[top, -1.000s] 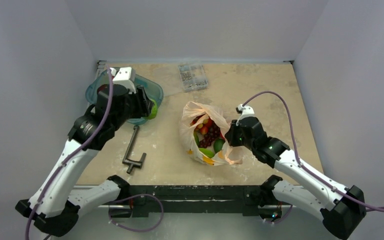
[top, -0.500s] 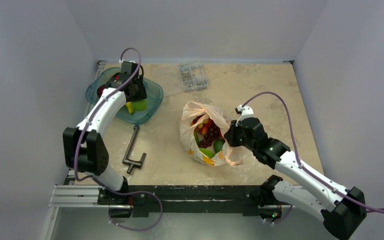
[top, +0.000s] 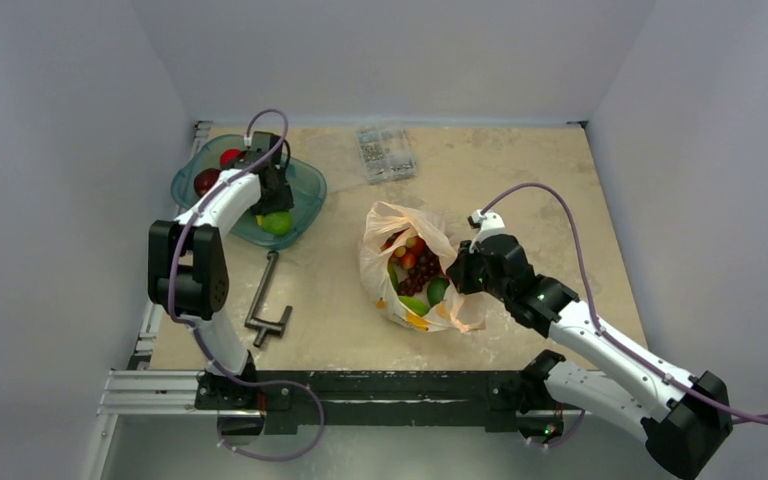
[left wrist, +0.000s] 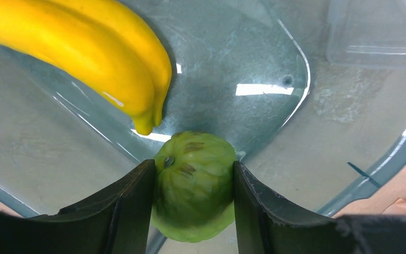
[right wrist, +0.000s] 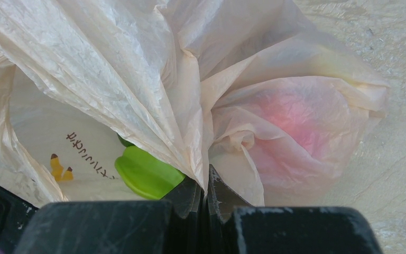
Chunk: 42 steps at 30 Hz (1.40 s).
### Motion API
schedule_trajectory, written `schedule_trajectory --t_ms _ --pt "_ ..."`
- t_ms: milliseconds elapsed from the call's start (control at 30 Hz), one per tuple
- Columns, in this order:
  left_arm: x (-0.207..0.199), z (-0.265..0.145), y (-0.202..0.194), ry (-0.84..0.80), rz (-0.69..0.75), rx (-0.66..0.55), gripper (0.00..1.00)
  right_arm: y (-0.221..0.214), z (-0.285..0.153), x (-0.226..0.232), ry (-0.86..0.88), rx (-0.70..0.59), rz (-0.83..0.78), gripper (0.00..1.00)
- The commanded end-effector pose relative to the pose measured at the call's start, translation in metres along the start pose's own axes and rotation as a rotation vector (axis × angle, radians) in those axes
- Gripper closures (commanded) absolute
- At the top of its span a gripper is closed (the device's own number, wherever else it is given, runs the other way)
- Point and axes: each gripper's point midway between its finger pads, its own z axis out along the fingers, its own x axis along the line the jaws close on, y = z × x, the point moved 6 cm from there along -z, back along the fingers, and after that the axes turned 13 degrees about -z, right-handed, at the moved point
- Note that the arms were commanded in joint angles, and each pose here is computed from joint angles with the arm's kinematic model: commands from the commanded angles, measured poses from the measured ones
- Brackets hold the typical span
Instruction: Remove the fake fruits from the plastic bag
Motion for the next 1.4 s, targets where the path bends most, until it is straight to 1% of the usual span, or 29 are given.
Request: schedule_trajectory --t_ms 0,67,100,133,167,267,333,400,467,500,567,667,700,800,867,933,1033,1133,1167,1200,1300,1333,1367 --pt "0.006 0.009 -0.007 0.031 -0.038 0.002 1.0 0.006 0.0 0.0 0.003 -0.043 -0.012 1.0" --pt "0.007 0.013 -0.01 0.036 -0.046 0.019 1.0 0.007 -0.002 0.001 0.011 -0.052 -0.013 1.0" --pt "0.007 0.014 -0.01 0.033 -0.049 0.023 0.96 0.007 -0.002 0.001 0.013 -0.055 -0.014 1.0" --pt "0.007 0.014 -0.01 0.032 -0.055 0.023 0.85 0.007 -0.002 0.001 0.012 -0.054 -0.013 1.0" --pt "0.007 0.014 -0.01 0.033 -0.063 0.025 0.78 0.007 -0.002 0.001 0.017 -0.055 -0.014 1.0" --pt "0.006 0.009 -0.012 0.005 -0.079 0.047 0.62 0.006 -0.001 0.004 0.035 -0.046 -0.021 1.0" --pt "0.007 0.002 -0.012 -0.005 -0.078 0.044 0.47 0.006 0.001 0.005 0.043 -0.038 -0.027 1.0" --pt "0.01 -0.007 -0.011 -0.017 -0.078 0.031 0.31 0.005 0.001 0.005 0.05 -0.034 -0.031 1.0" --pt "0.012 -0.02 -0.009 -0.025 -0.071 0.025 0.22 0.006 0.001 0.005 0.049 -0.038 -0.033 1.0" --pt "0.014 -0.026 -0.009 -0.029 -0.07 0.022 0.19 0.006 0.001 0.005 0.047 -0.04 -0.031 1.0" --pt "0.018 -0.041 -0.007 -0.041 -0.072 0.014 0.16 0.006 0.0 0.005 0.049 -0.045 -0.03 1.0" --pt "0.021 -0.082 -0.007 -0.139 -0.088 -0.027 0.15 0.007 -0.002 0.004 0.044 -0.057 -0.027 1.0" --pt "0.018 -0.096 -0.01 -0.205 -0.096 -0.025 0.15 0.007 -0.002 0.004 0.044 -0.056 -0.027 1.0" --pt "0.004 -0.142 -0.032 -0.488 -0.092 -0.012 0.15 0.007 -0.001 0.007 0.063 -0.046 -0.033 1.0" --pt "-0.009 -0.173 -0.054 -0.659 -0.026 0.007 0.15 0.006 0.0 0.007 0.063 -0.035 -0.035 1.0" --pt "-0.021 -0.203 -0.079 -0.784 0.07 0.013 0.15 0.007 0.001 0.008 0.063 -0.024 -0.033 1.0" --pt "-0.039 -0.244 -0.123 -1.014 0.19 0.026 0.15 0.006 0.0 0.006 0.03 0.016 -0.004 1.0" --pt "-0.048 -0.264 -0.154 -1.155 0.258 0.03 0.16 0.002 -0.001 0.004 -0.009 0.065 0.042 1.0" --pt "-0.053 -0.269 -0.165 -1.201 0.284 0.033 0.16 0.001 -0.002 0.001 -0.043 0.087 0.06 0.97" --pt "-0.061 -0.275 -0.175 -1.24 0.309 0.024 0.16 0.0 -0.003 -0.002 -0.076 0.104 0.063 0.91" --pt "-0.083 -0.287 -0.206 -1.284 0.422 0.004 0.15 -0.004 -0.006 -0.008 -0.143 0.144 0.089 0.63" --pt "-0.091 -0.29 -0.215 -1.274 0.455 -0.013 0.15 -0.006 -0.006 -0.009 -0.147 0.147 0.092 0.53" --pt "-0.098 -0.292 -0.222 -1.263 0.48 -0.028 0.15 -0.007 -0.006 -0.009 -0.153 0.151 0.097 0.4"
